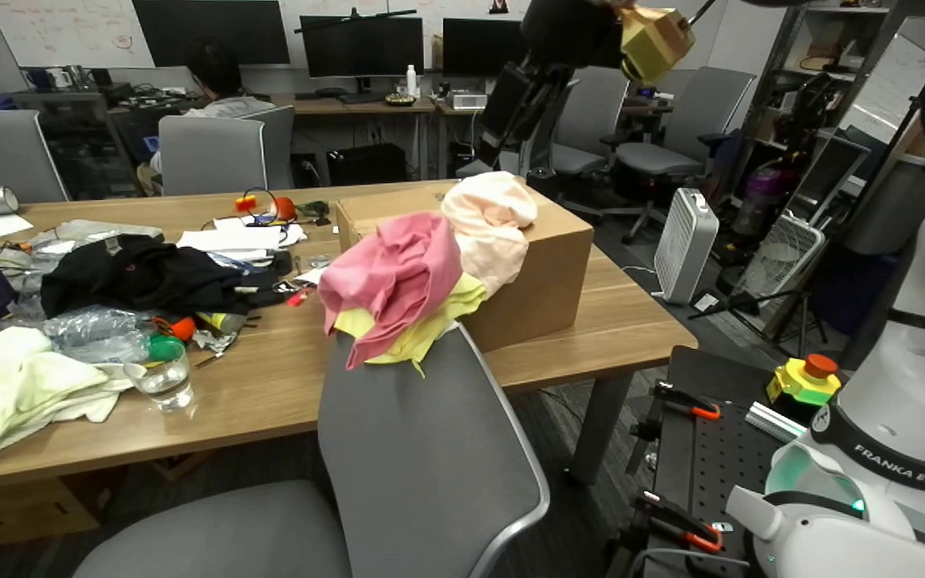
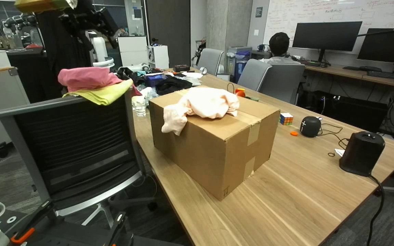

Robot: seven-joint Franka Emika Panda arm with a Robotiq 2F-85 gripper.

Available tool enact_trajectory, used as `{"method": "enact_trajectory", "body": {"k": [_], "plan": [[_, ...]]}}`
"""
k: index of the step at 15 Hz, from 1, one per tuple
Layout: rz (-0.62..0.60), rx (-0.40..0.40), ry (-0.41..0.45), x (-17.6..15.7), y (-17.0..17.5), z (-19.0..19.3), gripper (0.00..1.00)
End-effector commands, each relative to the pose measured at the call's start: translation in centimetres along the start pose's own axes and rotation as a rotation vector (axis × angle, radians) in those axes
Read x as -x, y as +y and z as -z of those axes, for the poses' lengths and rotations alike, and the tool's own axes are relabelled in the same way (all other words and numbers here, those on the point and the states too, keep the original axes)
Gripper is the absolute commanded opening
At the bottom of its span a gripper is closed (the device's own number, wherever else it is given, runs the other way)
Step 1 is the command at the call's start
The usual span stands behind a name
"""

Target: Remove the t-shirts and yellow towel from the backrest of the grey chair and place them on top of the brown box

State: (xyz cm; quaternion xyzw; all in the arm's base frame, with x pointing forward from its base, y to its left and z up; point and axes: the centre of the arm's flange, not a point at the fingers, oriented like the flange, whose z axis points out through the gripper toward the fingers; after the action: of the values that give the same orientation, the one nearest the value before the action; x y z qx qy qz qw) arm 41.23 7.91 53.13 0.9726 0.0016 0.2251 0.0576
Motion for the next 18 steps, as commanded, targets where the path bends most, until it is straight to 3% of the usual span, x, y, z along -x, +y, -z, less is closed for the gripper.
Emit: {"method": "enact_trajectory", "body": {"k": [1, 10, 18], "plan": [[0.076, -0.039, -0.02, 2.1, -0.9, 2.5, 1.0], [0.194, -0.146, -0.048, 8.0, -8.6, 1.7, 1.0], [0.16, -0.198, 0.107, 10.1, -12.6, -0.8, 1.0]]}}
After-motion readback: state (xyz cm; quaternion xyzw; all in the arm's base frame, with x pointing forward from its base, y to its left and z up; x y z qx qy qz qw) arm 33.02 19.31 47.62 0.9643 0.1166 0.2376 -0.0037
